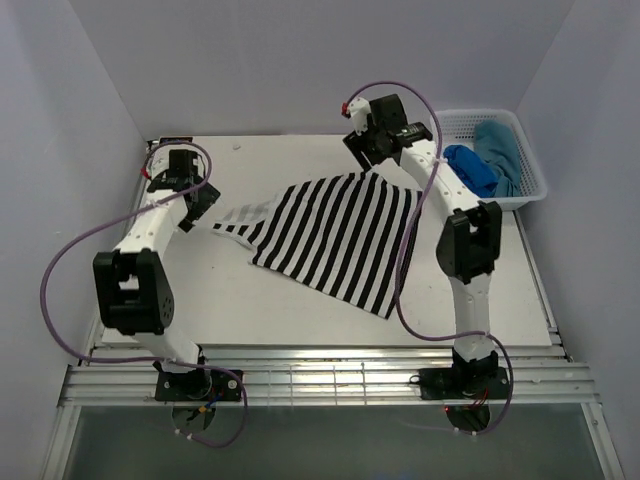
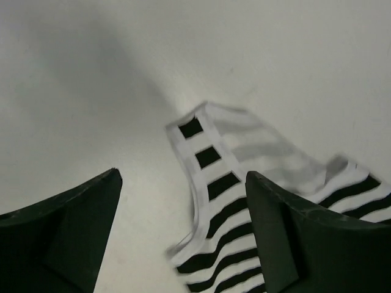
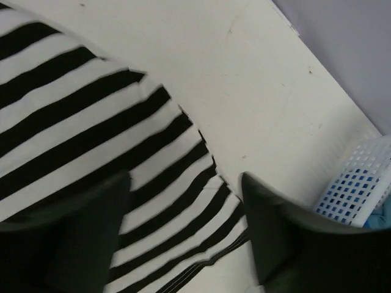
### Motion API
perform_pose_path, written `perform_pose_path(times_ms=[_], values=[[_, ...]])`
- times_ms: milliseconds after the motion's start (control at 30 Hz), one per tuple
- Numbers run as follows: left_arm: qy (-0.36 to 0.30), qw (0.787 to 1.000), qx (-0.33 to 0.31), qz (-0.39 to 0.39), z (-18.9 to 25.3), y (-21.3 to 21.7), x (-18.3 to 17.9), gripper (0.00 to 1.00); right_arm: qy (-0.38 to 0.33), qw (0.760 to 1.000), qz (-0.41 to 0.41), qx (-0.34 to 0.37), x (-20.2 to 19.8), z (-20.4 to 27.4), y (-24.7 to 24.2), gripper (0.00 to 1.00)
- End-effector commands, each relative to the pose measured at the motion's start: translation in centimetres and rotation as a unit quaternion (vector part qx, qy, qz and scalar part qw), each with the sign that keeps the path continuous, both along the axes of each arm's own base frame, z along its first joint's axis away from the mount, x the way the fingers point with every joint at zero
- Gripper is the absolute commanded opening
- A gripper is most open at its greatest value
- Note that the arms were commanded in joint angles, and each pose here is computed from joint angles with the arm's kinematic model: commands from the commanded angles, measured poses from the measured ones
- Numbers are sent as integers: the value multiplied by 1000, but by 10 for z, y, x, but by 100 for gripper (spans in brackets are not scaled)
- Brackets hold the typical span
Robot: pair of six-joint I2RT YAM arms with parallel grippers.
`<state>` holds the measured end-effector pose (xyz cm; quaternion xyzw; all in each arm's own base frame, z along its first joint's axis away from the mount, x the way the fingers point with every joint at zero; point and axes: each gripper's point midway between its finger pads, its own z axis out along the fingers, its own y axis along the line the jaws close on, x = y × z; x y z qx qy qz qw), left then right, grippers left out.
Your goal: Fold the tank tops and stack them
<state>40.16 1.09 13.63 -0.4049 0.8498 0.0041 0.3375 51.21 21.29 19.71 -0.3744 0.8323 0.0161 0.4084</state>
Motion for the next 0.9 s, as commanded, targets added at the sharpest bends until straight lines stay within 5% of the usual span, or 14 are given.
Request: perform_pose_path(times_ms=[0,67,133,200,233,400,533,867], values=[[-43,999,-25,-7,41,16,50,98,-50,998,-26,28,34,67,12,90],[-60,998,-20,-22,55,15,57,98,-79,994,-38,62,23,103,11,90],[-67,996,-29,-42,60,8,52,98,-24,996,-65,57,-2,50,4,90],[-89,993,-44,-58,69,0,45,98,-64,989,-75,110,-33,80,1,90],[-71,993,-56,-73,51,-8,34,98,-8,990,-88,105,-58,30,-5,90],[-44,974,-151,-163,20,-73,-8,98,117,954,-131,242,-161,-5,-3,90],[-12,970,-169,-177,-3,-93,-51,98,214,925,-176,260,-230,-67,-11,90],[57,961,-192,-192,-66,-111,-73,98,253,877,-264,313,-278,-106,-30,90]])
